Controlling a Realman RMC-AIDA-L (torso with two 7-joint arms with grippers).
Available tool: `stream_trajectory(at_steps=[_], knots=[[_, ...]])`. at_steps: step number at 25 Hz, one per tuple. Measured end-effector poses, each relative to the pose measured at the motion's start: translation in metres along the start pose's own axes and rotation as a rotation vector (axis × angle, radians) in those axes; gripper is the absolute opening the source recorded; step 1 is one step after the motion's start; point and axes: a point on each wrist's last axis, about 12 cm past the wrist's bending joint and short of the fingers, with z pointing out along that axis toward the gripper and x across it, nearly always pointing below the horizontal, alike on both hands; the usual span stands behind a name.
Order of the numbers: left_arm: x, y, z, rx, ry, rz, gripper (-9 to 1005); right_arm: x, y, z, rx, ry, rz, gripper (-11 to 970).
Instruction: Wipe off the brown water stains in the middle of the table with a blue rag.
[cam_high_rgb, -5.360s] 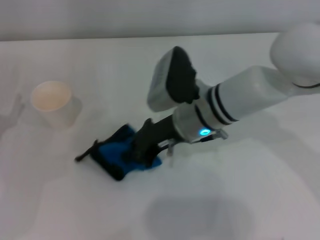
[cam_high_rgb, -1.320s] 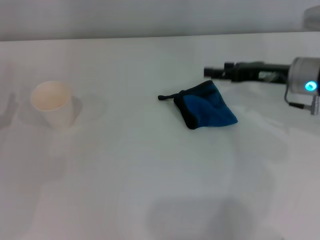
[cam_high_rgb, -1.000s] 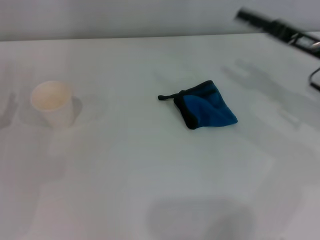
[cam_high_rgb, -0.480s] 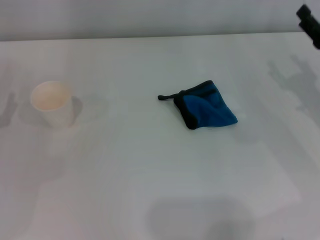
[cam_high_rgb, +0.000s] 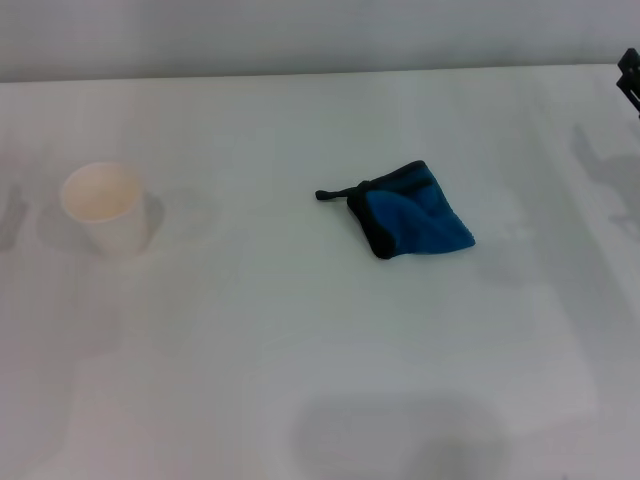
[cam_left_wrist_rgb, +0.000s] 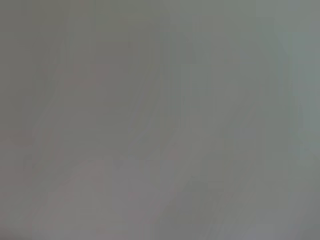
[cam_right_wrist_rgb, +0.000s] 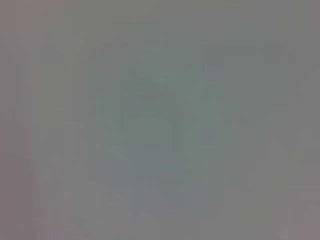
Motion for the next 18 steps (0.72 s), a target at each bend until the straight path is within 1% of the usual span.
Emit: stream_trajectory(at_steps=[7,18], knots=[[0.002,-0.001,0.009,-0.017,0.037,0.002,877,0.003,0.009,0.005,-0.025,0.018,-0.004,874],[0.001,-0.003,0.016,-0.019,0.047,0.009,877,0.008,0.010,-0.004,-0.022,0.015,0.018,874]])
